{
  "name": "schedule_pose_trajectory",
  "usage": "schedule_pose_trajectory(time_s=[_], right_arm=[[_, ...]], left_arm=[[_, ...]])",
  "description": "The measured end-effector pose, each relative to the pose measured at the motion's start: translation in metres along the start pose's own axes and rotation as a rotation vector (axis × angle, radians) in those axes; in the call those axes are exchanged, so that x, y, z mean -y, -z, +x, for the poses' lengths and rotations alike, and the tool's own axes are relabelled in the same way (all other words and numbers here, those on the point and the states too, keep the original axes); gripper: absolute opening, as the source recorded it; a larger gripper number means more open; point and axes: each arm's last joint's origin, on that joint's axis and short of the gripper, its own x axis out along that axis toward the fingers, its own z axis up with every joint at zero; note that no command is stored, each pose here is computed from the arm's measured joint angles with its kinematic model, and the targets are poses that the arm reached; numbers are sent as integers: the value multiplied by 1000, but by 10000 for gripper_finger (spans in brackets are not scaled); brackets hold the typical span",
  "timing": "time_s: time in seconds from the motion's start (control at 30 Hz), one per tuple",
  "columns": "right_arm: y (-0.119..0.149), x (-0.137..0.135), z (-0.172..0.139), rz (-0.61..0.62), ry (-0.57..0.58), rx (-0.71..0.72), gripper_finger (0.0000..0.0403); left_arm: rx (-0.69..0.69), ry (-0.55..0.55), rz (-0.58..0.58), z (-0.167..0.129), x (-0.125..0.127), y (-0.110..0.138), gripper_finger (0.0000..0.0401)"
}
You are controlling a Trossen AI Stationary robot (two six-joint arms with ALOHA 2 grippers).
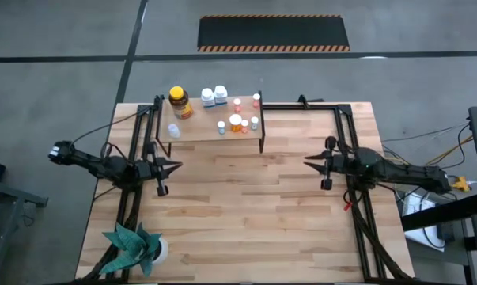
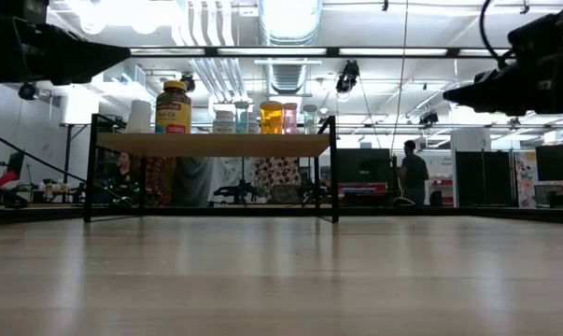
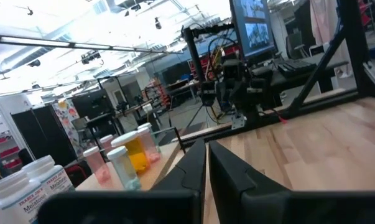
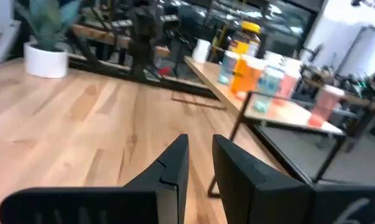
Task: Pick and place medicine bottles onto shelf by color
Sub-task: Return to Home Position
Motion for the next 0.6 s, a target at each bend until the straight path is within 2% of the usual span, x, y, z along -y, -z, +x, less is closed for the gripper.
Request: schedule_pose_trajectory(time_s=[0.1, 0.33, 0.6], right_arm=[[0, -1, 0, -16, -27, 10, 63], [3, -2, 3, 54, -41, -25, 63], [5, -2, 4, 55, -46, -45, 63]], left_arm=[[-15, 7, 9, 1, 1, 1, 1], [-49, 25, 31, 3, 4, 5, 1], [-83, 42, 53, 5, 7, 8, 1]])
